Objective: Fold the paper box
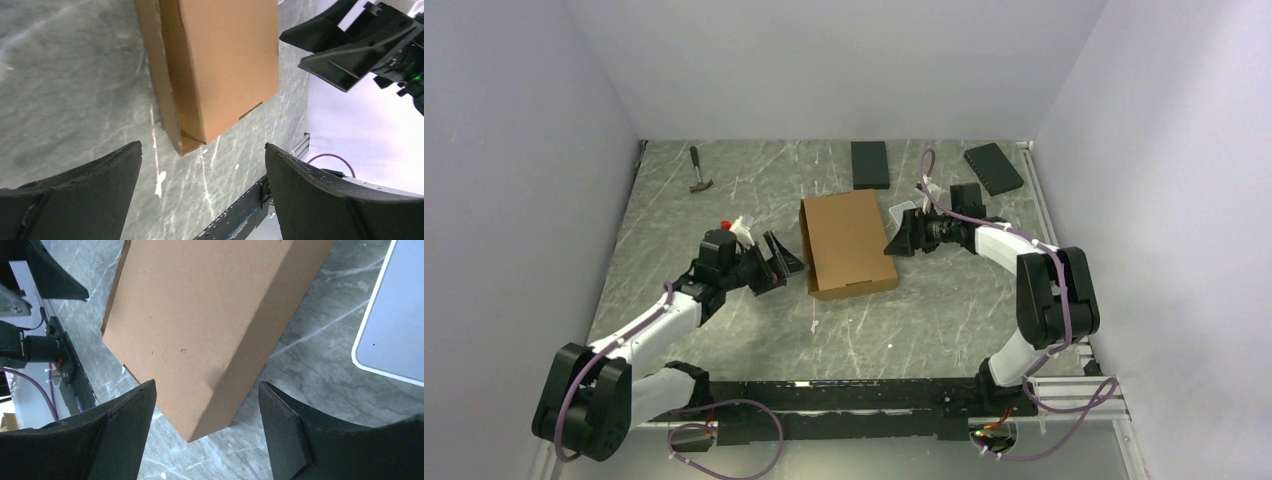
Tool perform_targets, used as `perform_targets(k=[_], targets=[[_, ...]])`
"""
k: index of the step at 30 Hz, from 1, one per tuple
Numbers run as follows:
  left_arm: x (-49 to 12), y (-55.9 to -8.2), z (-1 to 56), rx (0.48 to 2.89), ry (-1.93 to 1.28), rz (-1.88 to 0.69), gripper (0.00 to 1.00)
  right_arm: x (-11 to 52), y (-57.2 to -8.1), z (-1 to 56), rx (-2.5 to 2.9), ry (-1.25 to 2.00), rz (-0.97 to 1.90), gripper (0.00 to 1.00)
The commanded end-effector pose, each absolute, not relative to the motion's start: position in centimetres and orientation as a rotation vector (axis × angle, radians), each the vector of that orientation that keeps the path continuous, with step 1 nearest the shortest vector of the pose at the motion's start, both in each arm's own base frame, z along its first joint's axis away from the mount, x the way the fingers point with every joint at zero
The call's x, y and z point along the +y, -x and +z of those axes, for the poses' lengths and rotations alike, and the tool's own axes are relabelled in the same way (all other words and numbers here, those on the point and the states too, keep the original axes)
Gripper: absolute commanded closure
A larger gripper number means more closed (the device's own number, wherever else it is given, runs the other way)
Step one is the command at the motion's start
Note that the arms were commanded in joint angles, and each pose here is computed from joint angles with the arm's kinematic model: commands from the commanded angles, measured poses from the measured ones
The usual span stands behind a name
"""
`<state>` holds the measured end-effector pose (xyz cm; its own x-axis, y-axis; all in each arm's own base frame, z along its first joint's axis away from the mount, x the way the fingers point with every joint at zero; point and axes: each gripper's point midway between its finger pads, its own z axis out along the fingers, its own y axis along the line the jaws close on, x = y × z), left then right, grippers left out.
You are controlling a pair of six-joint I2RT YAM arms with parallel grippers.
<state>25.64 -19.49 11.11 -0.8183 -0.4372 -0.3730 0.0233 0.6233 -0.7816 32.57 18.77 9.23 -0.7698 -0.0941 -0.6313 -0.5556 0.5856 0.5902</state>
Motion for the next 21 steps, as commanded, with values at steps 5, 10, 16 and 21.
perform_targets(k=[5,10,16,21], targets=[[-21.9,-27.1,11.4,2.248,0.418,-1.158,0.03,19.2,-33.5,8.8,2.261,0.442,1.19,0.24],[-23.1,-27.2,9.9,2.308,0.441,-1.147,0.03,19.3,-33.0,7.5,2.315,0.419,1.24,0.25],[-25.0,-26.9,9.4,2.336,0.401,-1.166,0.04,19.5,-32.7,6.6,2.349,0.396,1.277,0.28],[-26.4,-26.7,8.3,2.379,0.402,-1.168,0.13,19.6,-32.5,6.2,2.363,0.392,1.287,0.29]])
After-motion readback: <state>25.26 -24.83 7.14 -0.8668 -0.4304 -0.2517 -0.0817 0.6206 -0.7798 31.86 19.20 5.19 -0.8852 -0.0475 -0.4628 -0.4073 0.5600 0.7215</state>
